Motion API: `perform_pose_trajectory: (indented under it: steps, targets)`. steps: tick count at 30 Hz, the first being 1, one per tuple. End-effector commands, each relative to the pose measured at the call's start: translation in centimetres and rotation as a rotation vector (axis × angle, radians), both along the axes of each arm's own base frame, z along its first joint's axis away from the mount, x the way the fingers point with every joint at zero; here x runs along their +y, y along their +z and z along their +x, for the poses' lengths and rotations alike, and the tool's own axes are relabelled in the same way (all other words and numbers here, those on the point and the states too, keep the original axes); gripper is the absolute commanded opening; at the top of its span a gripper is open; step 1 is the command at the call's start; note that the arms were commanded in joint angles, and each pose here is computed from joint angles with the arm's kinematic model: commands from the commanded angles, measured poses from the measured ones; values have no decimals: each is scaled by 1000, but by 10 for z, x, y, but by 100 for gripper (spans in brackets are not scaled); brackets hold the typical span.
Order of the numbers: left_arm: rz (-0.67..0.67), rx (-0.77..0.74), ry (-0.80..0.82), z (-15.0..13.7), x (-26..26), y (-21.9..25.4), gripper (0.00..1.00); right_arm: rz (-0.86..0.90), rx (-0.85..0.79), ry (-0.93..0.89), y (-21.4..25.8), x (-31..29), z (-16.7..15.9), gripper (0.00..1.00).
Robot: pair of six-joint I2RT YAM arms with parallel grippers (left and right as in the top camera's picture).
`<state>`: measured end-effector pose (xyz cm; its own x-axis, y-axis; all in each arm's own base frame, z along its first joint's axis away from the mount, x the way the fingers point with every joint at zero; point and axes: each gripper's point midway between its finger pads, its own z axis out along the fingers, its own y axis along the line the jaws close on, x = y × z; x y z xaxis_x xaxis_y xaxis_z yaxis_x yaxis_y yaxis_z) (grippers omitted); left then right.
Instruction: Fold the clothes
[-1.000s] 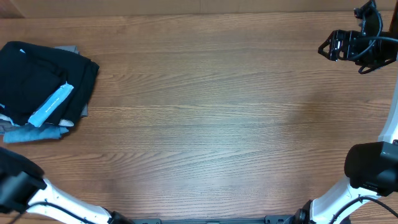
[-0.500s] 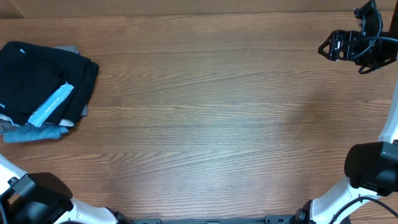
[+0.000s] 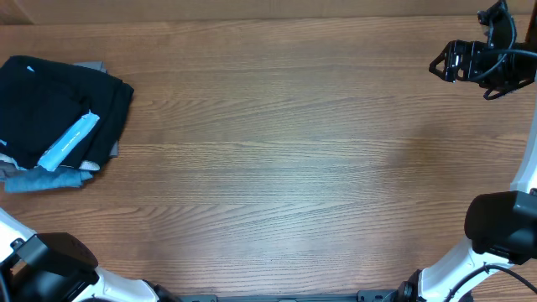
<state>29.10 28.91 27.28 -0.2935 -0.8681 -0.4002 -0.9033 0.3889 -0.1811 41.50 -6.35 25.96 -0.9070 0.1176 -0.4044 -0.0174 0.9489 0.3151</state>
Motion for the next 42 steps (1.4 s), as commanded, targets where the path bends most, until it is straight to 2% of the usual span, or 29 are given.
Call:
perform_pose_trajectory:
  steps: [1, 19, 26, 28, 33, 38, 42]
  targets:
    - [12, 6, 23, -3, 3, 1, 100, -1, -2, -6, 1, -1, 0, 100]
    - [12, 6, 23, -3, 3, 1, 100, 0, 2, 13, -1, 7, 2, 100]
    - [12, 6, 23, -3, 3, 1, 100, -23, -95, 151, 38, 68, -11, 100]
    - [12, 6, 23, -3, 3, 1, 100, -31, -148, 216, 58, 95, -22, 100]
    - [12, 6, 23, -3, 3, 1, 100, -29, -329, 458, 119, 183, -82, 100]
    - [12, 6, 23, -3, 3, 1, 100, -182, -508, 590, 159, 210, -140, 100]
    - [12, 6, 23, -3, 3, 1, 100, -128, -708, 648, 192, 219, -188, 100]
